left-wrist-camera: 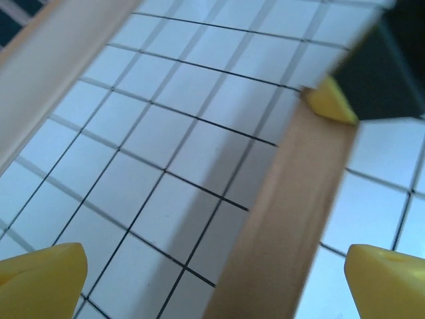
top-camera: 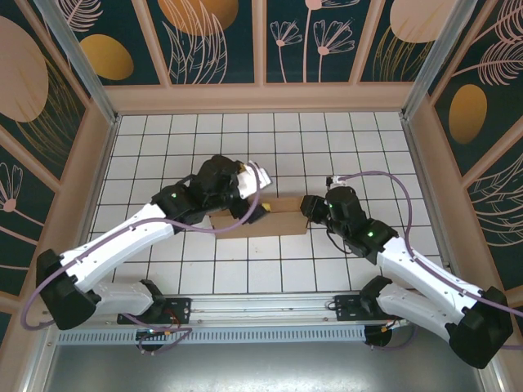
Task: Fold the paper box
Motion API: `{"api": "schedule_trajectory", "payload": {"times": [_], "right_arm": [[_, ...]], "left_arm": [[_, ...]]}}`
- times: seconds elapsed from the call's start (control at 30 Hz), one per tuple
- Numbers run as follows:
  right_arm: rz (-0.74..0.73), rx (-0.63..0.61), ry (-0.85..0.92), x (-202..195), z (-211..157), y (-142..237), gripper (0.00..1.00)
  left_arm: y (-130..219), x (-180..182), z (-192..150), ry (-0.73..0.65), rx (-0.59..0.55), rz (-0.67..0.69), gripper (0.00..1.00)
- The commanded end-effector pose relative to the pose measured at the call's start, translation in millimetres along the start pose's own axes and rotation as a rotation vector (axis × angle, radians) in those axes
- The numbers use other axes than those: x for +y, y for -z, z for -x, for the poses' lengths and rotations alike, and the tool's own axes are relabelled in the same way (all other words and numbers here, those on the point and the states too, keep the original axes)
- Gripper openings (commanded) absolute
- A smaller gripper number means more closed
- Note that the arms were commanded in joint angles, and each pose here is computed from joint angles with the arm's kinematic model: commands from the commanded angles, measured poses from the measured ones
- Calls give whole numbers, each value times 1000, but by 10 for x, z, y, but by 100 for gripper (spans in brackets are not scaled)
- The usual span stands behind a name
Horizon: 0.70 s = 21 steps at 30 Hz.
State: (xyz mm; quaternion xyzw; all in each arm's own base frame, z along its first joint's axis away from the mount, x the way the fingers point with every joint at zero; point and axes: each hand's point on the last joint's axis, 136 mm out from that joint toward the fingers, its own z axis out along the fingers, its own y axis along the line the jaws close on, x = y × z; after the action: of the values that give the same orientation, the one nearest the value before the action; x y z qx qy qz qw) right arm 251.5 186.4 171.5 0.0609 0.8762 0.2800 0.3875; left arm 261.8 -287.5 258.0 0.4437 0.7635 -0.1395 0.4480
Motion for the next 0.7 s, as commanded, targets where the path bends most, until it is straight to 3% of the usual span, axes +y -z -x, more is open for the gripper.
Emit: {"api": "schedule_trajectory", "payload": {"times": [0.0, 0.07, 0.2, 0.27, 0.3, 0.4, 0.67], "right_arm": [[-110, 67, 36, -221, -218, -8, 31], [-121, 65, 43, -243, -232, -3, 31], [-126, 60, 49, -264, -248, 9, 31], [-122, 63, 48, -252, -254, 11, 31], [-122, 64, 48, -251, -256, 9, 31], [-125, 66, 54, -256, -265, 12, 31], [-120, 87, 55, -266, -333, -8, 31]], "left_arm": [[167, 449, 57, 358, -76, 197, 99], [317, 581, -18, 508, -91, 257, 99], [620, 610, -211, 802, -183, 246, 97], [657, 577, -425, 920, -175, 233, 82], [670, 569, -522, 964, -163, 234, 82], [703, 561, -752, 1065, -136, 248, 77], [589, 555, -1089, 1205, -159, 230, 77]]}}
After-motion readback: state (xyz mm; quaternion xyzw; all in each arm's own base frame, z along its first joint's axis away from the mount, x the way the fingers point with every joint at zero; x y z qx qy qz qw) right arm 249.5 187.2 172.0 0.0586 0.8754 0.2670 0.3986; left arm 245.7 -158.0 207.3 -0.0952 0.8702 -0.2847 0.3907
